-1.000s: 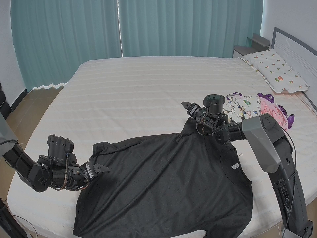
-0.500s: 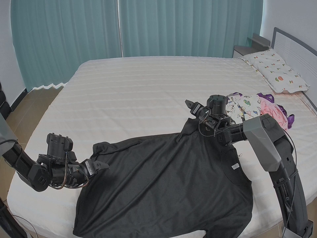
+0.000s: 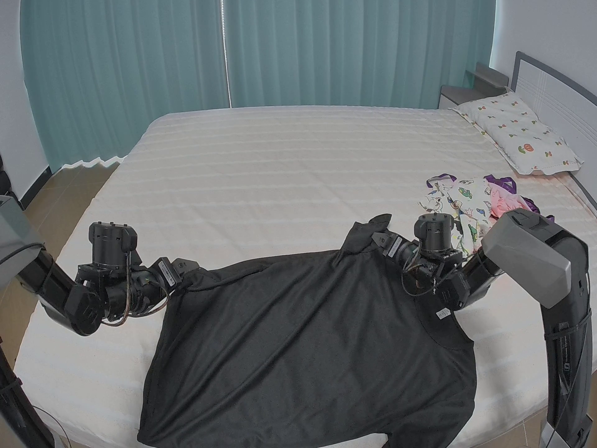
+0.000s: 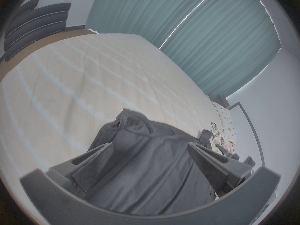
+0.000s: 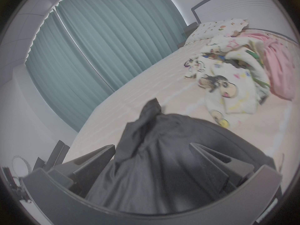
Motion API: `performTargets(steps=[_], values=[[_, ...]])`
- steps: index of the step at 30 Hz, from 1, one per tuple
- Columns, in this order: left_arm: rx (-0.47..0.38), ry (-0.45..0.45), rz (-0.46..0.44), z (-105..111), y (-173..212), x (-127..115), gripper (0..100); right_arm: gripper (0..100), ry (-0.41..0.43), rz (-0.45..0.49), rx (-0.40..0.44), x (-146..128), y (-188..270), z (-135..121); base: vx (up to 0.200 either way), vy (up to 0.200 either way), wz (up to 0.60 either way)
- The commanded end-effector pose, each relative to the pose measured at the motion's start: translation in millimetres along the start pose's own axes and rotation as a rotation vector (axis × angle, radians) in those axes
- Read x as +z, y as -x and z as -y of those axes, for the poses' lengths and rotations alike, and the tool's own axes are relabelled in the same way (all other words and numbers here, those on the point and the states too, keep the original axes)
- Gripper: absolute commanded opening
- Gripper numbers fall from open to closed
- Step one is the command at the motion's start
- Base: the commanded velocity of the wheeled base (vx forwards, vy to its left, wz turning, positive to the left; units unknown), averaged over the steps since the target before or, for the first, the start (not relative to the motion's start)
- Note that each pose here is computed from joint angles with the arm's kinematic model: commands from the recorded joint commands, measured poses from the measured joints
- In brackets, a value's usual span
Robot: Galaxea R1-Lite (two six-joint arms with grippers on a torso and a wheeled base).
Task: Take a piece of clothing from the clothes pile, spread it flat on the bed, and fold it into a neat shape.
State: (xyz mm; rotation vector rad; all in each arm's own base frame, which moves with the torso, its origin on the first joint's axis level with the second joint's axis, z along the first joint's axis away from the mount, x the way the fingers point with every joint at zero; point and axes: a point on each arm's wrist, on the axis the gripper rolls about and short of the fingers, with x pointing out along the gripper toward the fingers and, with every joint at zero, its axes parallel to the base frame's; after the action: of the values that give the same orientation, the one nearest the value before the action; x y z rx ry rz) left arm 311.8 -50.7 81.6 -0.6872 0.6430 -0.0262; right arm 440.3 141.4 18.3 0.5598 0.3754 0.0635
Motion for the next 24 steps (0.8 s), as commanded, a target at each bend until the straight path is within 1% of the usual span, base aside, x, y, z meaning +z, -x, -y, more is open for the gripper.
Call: performTargets(steps=[1, 3, 5, 6, 9, 12, 18, 19, 21, 24], values=[[0.067, -0.002, 0.07, -12, -67, 23, 100, 100, -0.036, 0.037, -0.024, 8, 63, 25, 0.0, 0.0, 0.0], [0.091, -0.02, 0.101, -17, -73, 28, 100, 100, -0.068, 0.06, -0.017, 5, 68, 32, 0.0, 0.0, 0.0], [0.093, -0.02, 0.105, -18, -75, 29, 100, 100, -0.074, 0.066, -0.017, 4, 69, 35, 0.0, 0.0, 0.0], [0.095, -0.017, 0.105, -20, -87, 30, 100, 100, -0.079, 0.07, -0.03, 0, 73, 43, 0.0, 0.0, 0.0], [0.126, -0.031, 0.089, -27, -102, 21, 100, 100, -0.099, 0.063, -0.051, -4, 78, 53, 0.0, 0.0, 0.0], [0.12, -0.026, 0.107, -25, -106, 24, 100, 100, -0.122, 0.094, -0.043, 0, 79, 57, 0.0, 0.0, 0.0], [0.13, -0.024, 0.101, -29, -112, 22, 100, 100, -0.125, 0.091, -0.044, -1, 79, 60, 0.0, 0.0, 0.0], [0.134, -0.022, 0.097, -30, -112, 20, 0, 100, -0.125, 0.093, -0.041, -1, 79, 60, 0.0, 0.0, 0.0], [0.135, -0.022, 0.099, -28, -110, 21, 0, 100, -0.128, 0.092, -0.038, 0, 79, 61, 0.0, 0.0, 0.0], [0.154, -0.023, 0.075, -34, -107, 13, 0, 100, -0.128, 0.09, -0.04, -1, 78, 62, 0.0, 0.0, 0.0]])
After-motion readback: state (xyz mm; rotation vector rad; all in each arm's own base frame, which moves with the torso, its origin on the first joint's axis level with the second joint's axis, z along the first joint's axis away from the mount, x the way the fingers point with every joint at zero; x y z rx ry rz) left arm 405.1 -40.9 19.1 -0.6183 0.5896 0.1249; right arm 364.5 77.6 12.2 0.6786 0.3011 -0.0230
